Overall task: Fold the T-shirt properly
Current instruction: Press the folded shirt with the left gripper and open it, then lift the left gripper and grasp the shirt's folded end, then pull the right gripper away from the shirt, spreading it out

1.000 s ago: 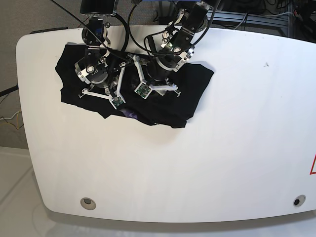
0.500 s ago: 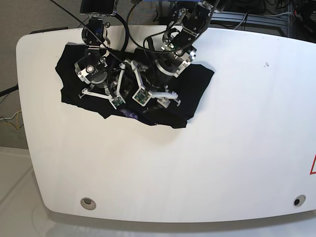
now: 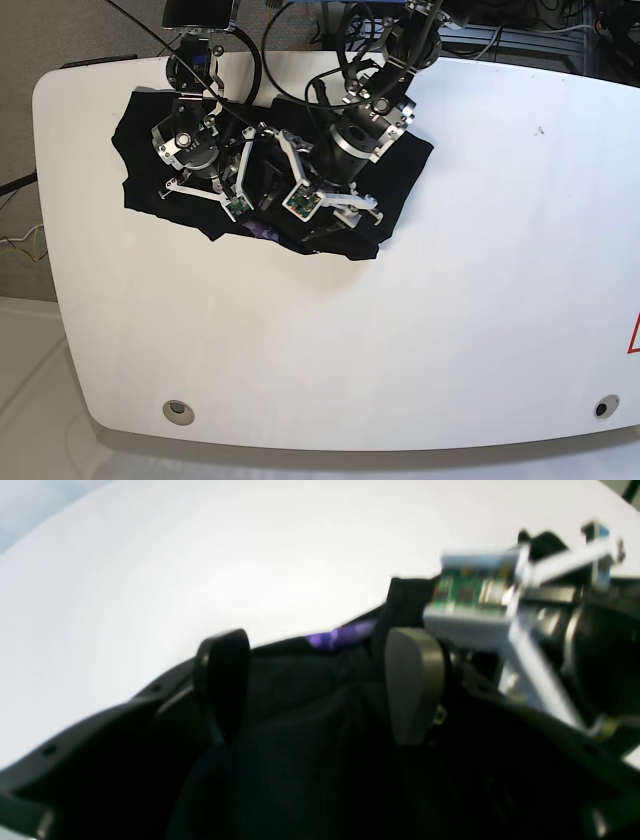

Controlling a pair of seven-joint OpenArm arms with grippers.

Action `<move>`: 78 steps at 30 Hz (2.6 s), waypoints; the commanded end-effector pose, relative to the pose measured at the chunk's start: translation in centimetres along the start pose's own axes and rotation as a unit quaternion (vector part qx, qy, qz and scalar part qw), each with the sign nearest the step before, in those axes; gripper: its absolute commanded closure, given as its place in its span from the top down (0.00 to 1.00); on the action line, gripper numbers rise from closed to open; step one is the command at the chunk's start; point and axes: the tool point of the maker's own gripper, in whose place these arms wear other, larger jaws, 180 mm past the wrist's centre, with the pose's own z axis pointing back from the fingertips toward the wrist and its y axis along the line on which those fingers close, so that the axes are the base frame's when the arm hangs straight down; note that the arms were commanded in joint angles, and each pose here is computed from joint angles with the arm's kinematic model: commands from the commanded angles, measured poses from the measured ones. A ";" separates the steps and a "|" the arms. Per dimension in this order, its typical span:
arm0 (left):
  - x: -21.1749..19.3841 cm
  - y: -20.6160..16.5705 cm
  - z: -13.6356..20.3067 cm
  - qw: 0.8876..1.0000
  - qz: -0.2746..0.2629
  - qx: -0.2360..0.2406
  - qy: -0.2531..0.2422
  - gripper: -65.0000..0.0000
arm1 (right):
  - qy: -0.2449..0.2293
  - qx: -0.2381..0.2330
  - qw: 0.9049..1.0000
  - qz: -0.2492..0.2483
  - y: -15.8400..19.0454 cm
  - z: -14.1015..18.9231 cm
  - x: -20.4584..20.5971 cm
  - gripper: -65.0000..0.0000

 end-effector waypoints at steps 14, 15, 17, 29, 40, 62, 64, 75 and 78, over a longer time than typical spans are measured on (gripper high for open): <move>-4.6 4.7 2.0 0.997 0.035 0.060 0.042 0.62 | 0.057 0.026 0.998 0.009 1.6 -0.6 -2.9 0.00; -4.9 4.8 2.0 0.997 0.037 0.058 0.043 0.62 | 0.057 0.026 0.998 0.009 1.6 -0.6 -2.9 0.00; -5.6 5.0 2.0 0.997 0.042 0.054 0.042 0.62 | 0.057 0.026 0.998 0.009 1.7 -0.6 -2.9 0.00; -13.5 5.3 1.7 0.990 0.096 0.049 0.086 0.62 | 0.052 0.022 0.998 0.009 1.3 -0.5 -2.5 0.00; -15.8 5.5 1.9 0.988 0.104 0.054 0.101 0.62 | 0.021 -0.002 1.000 0.011 0.0 0.8 -0.6 0.00; -15.4 5.6 1.8 0.989 0.101 0.055 0.097 0.62 | -0.068 -0.092 0.991 -0.062 -5.8 5.6 4.0 0.39; -15.5 5.6 1.8 0.988 0.101 0.055 0.098 0.62 | -0.068 -0.094 0.991 -0.072 -6.2 5.6 3.7 0.49; -15.5 6.9 1.9 0.989 0.089 0.063 0.099 0.62 | -0.056 -0.148 0.972 -0.171 -10.9 7.1 0.0 0.44; -15.6 7.6 2.1 0.988 0.091 0.072 0.099 0.62 | -0.050 -0.166 0.964 -0.200 -12.3 7.7 -1.3 0.44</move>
